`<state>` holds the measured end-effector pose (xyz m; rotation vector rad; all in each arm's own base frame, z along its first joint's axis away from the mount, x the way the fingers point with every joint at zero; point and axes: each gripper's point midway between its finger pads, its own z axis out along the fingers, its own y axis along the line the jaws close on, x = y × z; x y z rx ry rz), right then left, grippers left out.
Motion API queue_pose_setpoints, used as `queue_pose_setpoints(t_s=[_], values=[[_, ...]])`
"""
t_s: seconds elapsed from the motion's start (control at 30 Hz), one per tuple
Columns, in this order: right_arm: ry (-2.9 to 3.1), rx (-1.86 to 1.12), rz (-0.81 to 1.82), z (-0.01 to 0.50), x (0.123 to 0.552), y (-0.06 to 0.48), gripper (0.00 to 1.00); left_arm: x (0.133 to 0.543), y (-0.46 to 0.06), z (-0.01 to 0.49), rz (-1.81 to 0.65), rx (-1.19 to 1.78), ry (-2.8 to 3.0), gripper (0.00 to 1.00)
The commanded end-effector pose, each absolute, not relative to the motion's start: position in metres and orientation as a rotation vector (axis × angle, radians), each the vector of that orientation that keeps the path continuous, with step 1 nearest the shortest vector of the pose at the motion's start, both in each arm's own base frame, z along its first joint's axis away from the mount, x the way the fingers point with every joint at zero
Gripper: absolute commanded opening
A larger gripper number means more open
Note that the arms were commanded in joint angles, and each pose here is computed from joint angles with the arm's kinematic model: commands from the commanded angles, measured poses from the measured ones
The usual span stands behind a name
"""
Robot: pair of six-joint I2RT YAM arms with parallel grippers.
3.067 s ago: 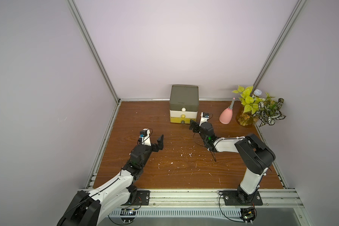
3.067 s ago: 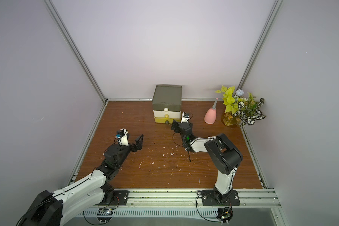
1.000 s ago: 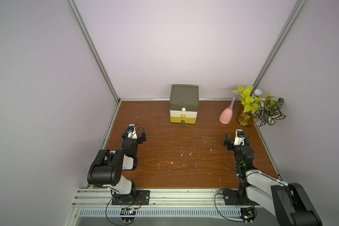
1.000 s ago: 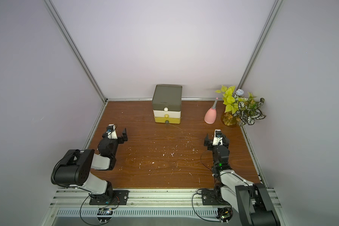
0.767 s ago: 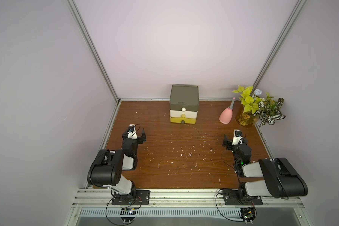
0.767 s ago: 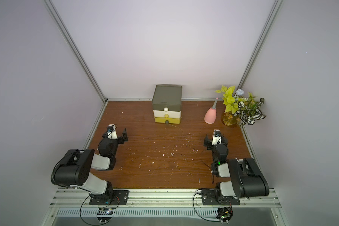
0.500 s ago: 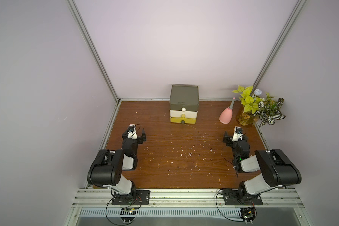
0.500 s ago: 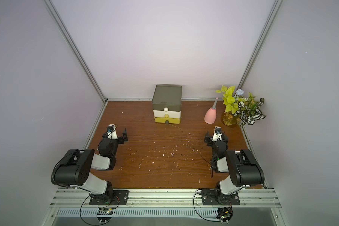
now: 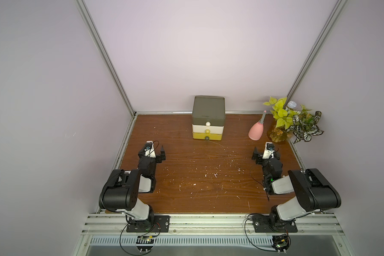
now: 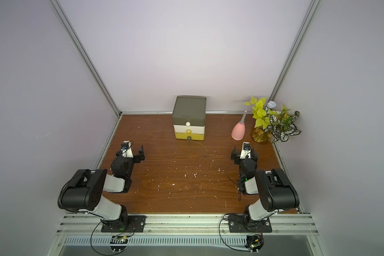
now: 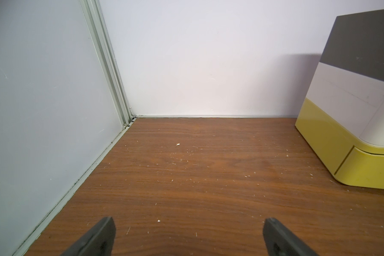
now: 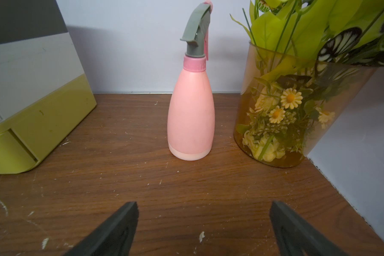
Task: Place the wired earphones into the drawer by color
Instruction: Reset both arms
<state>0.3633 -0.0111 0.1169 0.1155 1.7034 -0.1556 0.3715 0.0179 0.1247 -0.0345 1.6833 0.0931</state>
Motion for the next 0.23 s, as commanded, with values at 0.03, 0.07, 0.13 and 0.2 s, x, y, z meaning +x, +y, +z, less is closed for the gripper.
queue_pose_setpoints(t_s=[0.03,0.07,0.13,0.2], values=[[1.650,0.129,-0.164,0.1301,0.3640,-0.0122,0.99,0.3715,0.0088,0.1237,0.087,0.011,1.688,0.99],[1.650,0.130,-0.163,0.1301,0.3641,-0.0122,0.99,0.3719,0.0087,0.1230,0.087,0.011,1.690,0.99],[1.650,0.131,-0.164,0.1300,0.3641,-0.0125,0.99,0.3717,0.0092,0.1236,0.088,0.008,1.687,0.99],[1.650,0.130,-0.163,0.1299,0.3640,-0.0122,0.99,0.3702,0.0087,0.1242,0.089,0.013,1.685,1.00]])
